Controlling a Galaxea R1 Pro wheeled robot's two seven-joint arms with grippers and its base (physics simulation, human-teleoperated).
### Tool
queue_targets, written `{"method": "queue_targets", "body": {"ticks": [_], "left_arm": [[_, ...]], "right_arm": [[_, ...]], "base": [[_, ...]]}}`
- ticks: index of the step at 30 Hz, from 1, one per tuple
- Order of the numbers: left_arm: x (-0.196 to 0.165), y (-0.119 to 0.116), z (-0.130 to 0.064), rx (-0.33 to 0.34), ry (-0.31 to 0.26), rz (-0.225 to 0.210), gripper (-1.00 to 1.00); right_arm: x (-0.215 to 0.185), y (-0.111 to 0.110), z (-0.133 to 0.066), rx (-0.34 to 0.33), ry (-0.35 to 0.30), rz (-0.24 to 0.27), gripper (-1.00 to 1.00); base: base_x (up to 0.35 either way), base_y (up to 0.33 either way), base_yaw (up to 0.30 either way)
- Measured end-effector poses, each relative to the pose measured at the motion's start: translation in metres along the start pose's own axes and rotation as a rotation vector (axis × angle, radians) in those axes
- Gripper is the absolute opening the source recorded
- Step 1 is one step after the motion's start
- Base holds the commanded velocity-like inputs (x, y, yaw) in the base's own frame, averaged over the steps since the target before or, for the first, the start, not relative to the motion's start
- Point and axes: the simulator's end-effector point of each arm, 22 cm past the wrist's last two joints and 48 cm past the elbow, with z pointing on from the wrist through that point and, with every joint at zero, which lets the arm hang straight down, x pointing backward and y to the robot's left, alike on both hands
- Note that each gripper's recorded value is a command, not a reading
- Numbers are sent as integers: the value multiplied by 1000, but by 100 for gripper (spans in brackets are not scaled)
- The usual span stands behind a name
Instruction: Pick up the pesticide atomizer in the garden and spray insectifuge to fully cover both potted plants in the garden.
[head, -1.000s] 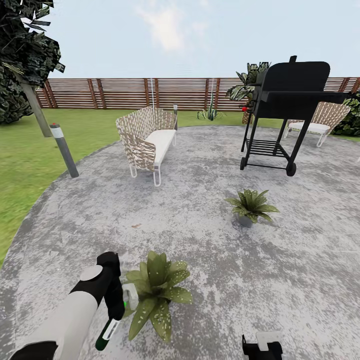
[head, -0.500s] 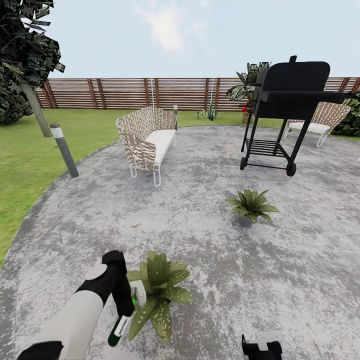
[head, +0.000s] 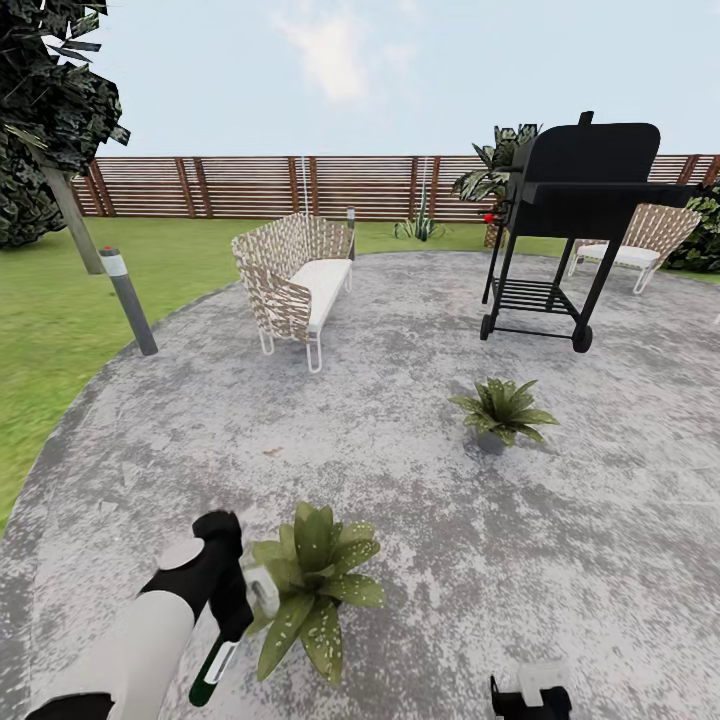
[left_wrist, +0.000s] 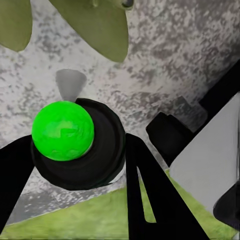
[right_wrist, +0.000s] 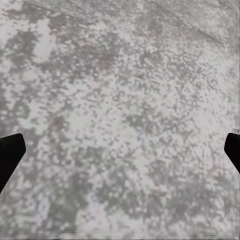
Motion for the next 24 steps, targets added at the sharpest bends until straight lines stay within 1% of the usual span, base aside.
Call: {"method": "queue_targets", "body": {"ticks": [2, 5, 6, 8, 10, 12, 16, 21, 24], "left_arm": [[3, -1, 2, -6, 19, -25, -100], [7, -3, 6, 2, 27, -37, -100], [9, -8, 11, 16, 30, -39, -100], [9, -13, 15, 24, 34, -38, -100], [10, -12, 15, 20, 39, -56, -100], [10, -13, 15, 20, 38, -62, -100], [7, -15, 15, 25, 32, -63, -100], [-2, -23, 15, 30, 28, -46, -100], [-3, -24, 16, 31, 27, -42, -100]], "right_arm": [[11, 8, -4, -16, 26, 8, 100], [16, 12, -6, -23, 36, 11, 100], [16, 15, -6, -27, 38, 13, 100], [16, 15, -6, -27, 39, 14, 100], [16, 15, -6, -27, 39, 14, 100], [16, 17, -7, -30, 38, 15, 100], [16, 19, -7, -32, 38, 17, 100], [16, 19, -7, -31, 38, 18, 100], [16, 19, -7, -31, 38, 18, 100]], "base": [[0, 0, 0], [-51, 8, 0], [-229, 100, 0], [-210, 215, 0], [-72, 283, -99], [29, 300, -267], [172, 293, -295], [259, 235, -300], [132, 95, -185]]}}
